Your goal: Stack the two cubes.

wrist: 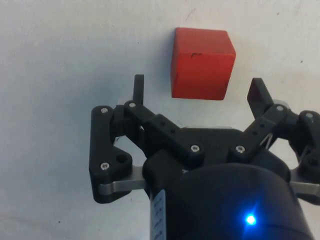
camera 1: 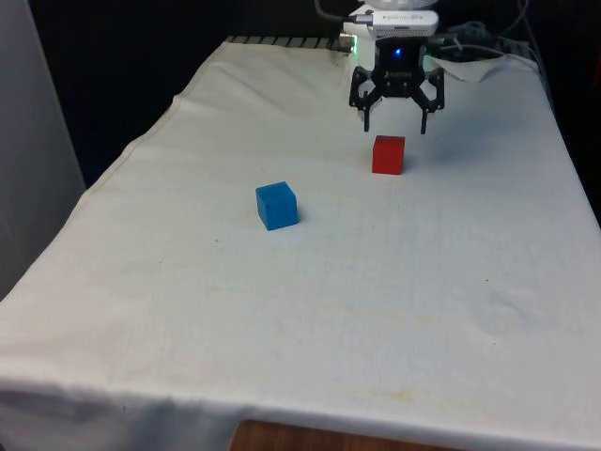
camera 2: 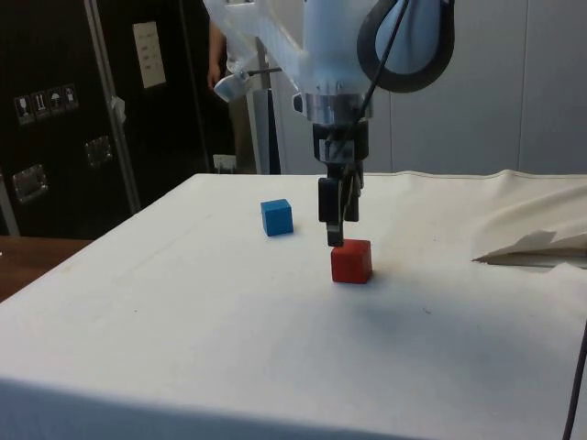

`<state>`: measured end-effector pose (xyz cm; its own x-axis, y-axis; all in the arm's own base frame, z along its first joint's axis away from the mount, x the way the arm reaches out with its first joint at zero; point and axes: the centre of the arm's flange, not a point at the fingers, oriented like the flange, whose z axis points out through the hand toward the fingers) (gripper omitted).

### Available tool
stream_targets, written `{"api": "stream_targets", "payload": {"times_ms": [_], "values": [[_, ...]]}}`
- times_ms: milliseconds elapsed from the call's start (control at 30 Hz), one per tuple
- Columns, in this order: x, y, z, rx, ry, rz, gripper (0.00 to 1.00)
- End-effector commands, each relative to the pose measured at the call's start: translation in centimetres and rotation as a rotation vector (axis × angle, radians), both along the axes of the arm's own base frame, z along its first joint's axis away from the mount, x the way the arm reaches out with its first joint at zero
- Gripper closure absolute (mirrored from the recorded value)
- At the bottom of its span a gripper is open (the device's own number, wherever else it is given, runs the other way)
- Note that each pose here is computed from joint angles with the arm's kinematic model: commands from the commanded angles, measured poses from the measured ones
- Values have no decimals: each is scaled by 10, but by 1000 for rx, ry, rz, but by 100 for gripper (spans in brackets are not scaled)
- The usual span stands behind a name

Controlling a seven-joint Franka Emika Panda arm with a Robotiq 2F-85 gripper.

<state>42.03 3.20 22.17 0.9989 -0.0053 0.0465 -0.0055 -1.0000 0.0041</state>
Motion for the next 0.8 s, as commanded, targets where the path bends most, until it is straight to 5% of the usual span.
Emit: {"api": "stream_targets", "payload": {"times_ms": [0, 767], "values": [[-1, 0, -3, 9, -2, 0, 0], [0, -3, -18, 4, 14, 6, 0]]}}
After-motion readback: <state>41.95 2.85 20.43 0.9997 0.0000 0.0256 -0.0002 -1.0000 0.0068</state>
